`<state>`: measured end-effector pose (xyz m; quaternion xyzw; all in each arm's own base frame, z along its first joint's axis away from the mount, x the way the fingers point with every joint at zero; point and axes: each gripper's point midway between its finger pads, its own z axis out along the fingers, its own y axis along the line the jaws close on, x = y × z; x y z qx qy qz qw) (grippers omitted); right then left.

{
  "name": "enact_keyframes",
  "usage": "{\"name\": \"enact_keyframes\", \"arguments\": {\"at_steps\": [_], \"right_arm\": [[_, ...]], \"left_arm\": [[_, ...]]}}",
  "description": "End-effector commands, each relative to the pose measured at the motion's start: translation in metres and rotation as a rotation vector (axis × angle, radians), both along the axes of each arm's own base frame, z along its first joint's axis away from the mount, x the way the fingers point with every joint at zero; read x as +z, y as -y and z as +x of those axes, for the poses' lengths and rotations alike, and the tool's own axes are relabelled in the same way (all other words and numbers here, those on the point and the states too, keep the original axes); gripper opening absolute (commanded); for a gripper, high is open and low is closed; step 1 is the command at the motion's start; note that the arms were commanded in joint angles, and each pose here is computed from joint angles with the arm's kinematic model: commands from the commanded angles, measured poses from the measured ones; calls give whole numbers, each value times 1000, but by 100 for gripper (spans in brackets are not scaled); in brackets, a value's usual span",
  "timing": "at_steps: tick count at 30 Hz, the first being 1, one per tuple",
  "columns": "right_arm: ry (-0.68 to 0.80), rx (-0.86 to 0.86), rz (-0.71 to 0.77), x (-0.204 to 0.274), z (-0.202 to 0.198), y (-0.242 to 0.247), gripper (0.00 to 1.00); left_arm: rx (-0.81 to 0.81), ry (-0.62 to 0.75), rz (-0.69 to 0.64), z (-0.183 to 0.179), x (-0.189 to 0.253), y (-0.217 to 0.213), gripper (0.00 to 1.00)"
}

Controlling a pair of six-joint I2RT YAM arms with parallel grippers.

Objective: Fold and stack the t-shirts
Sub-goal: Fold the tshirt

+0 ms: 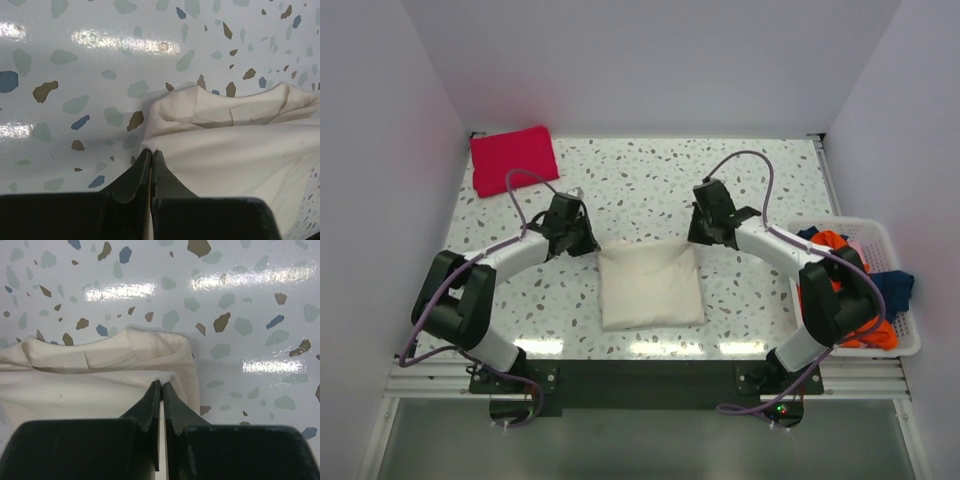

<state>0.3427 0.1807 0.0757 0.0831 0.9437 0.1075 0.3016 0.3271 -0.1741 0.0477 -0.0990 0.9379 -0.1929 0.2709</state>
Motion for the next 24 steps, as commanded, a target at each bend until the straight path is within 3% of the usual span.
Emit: {"name": "enact_keyframes", "arguments": {"at_steps": [1, 10, 11, 12, 13, 15, 16, 19, 24], "right_arm": [[48, -31, -98, 8, 24, 17, 0], [-11, -57, -133, -18, 44, 20, 1], [-13, -59, -139, -14, 47, 21, 6], [-12, -63, -146, -12, 49, 23, 22], [-9, -64, -151, -8, 50, 24, 31], [20, -63, -159, 7, 50, 28, 47], [28, -63, -162, 12, 49, 30, 49], [44, -53, -142, 34, 34, 34, 49], [32, 42, -9, 29, -19, 3, 38]], "left_arm": [[25, 67, -4, 25, 13, -5, 0], [29, 71, -41, 49, 14, 1, 2], [30, 67, -41, 49, 15, -1, 9], [40, 83, -43, 55, 22, -4, 17], [37, 96, -42, 57, 27, -6, 41], [47, 147, -45, 59, 50, -13, 55], [39, 165, -38, 58, 57, -16, 59], [-3, 185, -46, 44, 77, -13, 56], [-193, 159, -160, -18, 84, 51, 35]]}}
